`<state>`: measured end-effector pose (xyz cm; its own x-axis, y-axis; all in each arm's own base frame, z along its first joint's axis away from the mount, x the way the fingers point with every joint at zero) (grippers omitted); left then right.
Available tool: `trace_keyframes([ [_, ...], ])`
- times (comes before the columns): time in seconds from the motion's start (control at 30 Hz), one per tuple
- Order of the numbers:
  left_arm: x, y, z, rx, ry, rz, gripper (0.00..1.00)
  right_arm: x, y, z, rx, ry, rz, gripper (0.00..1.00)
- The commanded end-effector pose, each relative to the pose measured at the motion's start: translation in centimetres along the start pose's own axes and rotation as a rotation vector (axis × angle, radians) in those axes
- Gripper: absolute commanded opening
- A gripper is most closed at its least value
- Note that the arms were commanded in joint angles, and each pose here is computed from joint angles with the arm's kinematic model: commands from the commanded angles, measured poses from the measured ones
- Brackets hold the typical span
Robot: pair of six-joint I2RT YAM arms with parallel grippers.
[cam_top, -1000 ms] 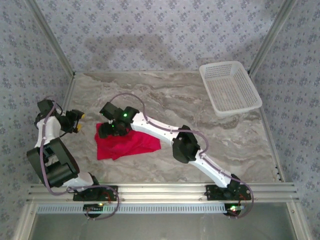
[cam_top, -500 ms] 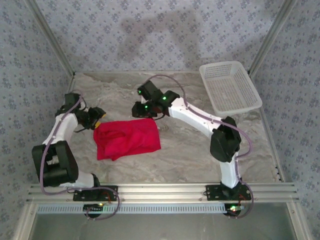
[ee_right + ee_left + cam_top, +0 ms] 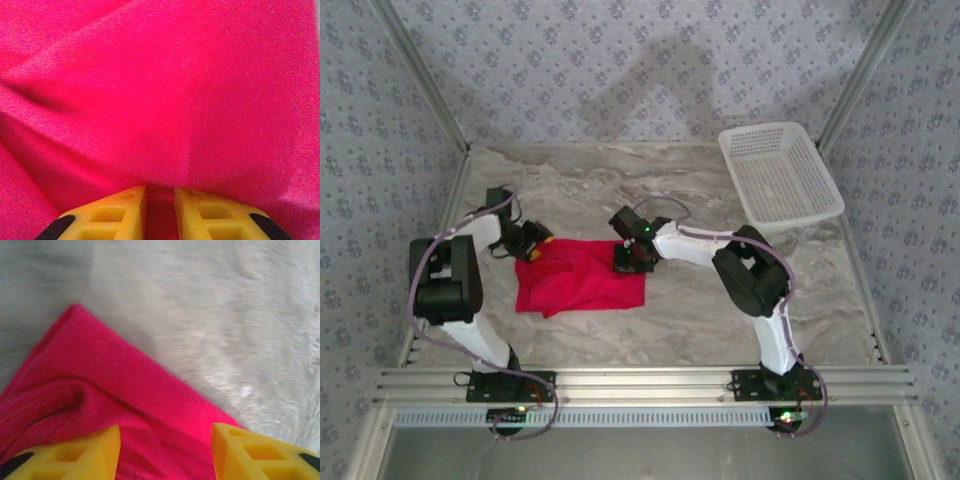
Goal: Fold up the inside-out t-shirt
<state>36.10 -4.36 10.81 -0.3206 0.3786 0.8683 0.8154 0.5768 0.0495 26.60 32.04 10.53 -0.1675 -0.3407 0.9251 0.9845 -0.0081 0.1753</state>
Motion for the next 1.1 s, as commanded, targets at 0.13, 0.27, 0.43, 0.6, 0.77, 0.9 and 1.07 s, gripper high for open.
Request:
trace_keyframes([
  [0.13, -4.5, -0.9, -12.4, -0.29, -0.198, 0.131, 0.51, 5.6, -6.2, 1.1, 0.103, -0.156, -0.073, 0.29],
  [0.27, 0.3, 0.9, -15.6, -0.375, -0.294, 0.099, 0.54, 8.6, -4.6, 0.7, 0.13, -0.107, -0.137, 0.39],
  [0.43, 6.0, 2.1, -13.1, -0.313, -0.265, 0.017, 0.56, 7.6, -0.6, -0.7, 0.124, 0.059, -0.138, 0.4],
  [0.6, 7.5, 0.4, -7.4, -0.22, -0.178, -0.036, 0.56, 5.9, 1.8, 0.1, 0.106, 0.089, -0.083, 0.38],
  [0.77, 6.6, -0.8, -3.8, -0.172, -0.154, -0.039, 0.57, 6.1, -0.1, -0.5, 0.044, -0.017, -0.003, 0.39],
  [0.9, 5.1, -0.3, -4.8, -0.186, -0.214, -0.022, 0.57, 5.9, -4.3, -0.6, 0.058, -0.042, 0.058, 0.4],
  [1.07, 2.3, 1.7, -5.4, -0.214, -0.222, -0.021, 0.57, 2.4, -7.4, -1.6, 0.037, -0.041, 0.145, 0.4],
])
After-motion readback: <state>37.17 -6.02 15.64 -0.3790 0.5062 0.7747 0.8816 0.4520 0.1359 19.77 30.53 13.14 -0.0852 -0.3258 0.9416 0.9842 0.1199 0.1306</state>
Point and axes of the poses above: each hand's point on the last joint's axis, 136 mm out from that joint toward the fingers, its own x axis back along the fingers, its own z axis along the line the jaws close on, y = z × x, the point moved 8 cm from there along x, back along the fingers, and after that the axes turned 2 degrees about -x, right-handed, at the moved point
